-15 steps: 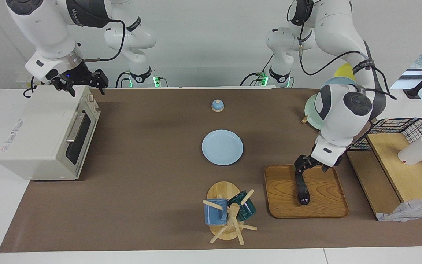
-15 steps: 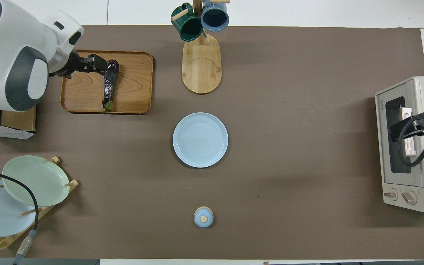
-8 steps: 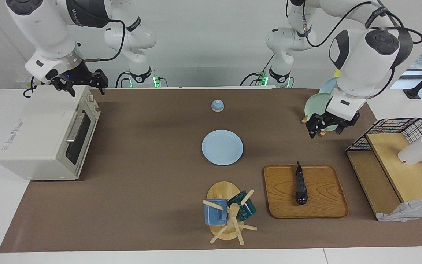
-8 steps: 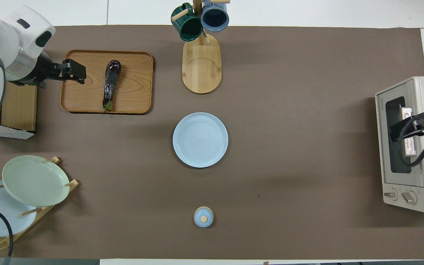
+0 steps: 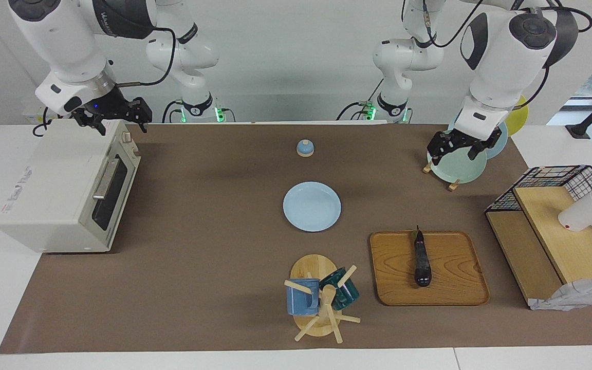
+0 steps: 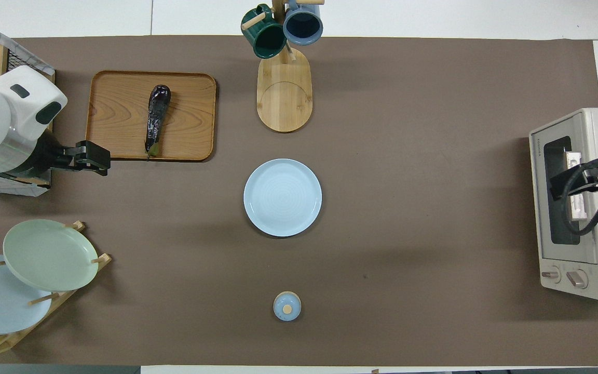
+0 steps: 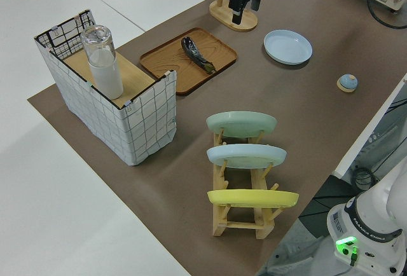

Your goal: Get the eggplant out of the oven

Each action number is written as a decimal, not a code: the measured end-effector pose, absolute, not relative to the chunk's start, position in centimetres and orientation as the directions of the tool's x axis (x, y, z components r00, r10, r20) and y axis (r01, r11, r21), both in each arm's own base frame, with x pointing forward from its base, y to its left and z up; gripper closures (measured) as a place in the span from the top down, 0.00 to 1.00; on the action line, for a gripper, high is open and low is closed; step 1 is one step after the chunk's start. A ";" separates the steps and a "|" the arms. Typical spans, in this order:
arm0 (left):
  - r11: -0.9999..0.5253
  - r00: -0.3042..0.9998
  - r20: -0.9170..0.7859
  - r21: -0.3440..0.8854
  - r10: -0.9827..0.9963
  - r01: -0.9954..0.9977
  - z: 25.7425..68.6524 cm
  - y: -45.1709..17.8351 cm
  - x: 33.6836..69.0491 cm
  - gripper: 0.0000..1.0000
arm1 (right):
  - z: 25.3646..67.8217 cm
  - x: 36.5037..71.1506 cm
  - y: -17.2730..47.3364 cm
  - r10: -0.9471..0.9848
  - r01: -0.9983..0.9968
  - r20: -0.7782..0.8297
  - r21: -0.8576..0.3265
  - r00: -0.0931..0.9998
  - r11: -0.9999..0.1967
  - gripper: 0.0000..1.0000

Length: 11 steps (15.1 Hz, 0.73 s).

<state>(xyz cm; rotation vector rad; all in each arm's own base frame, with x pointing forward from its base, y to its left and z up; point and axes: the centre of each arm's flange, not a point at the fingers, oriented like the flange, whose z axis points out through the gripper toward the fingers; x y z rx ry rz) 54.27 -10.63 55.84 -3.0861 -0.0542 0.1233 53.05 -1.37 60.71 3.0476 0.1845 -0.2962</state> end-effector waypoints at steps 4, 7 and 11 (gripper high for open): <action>-0.999 0.992 -0.116 0.002 0.052 0.053 57.2 -10.6 53.7 1.00 | 60.7 53.1 -1.4 0.112 0.126 -0.196 0.062 0.974 -0.990 1.00; -0.998 0.990 -0.126 0.000 0.067 0.067 59.5 -9.6 53.1 1.00 | 60.7 53.1 -1.4 0.112 0.126 -0.196 0.062 0.974 -0.990 1.00; -0.997 0.989 -0.129 0.001 0.072 0.072 59.4 -9.3 53.2 1.00 | 60.7 53.1 -1.4 0.112 0.126 -0.196 0.062 0.974 -0.990 1.00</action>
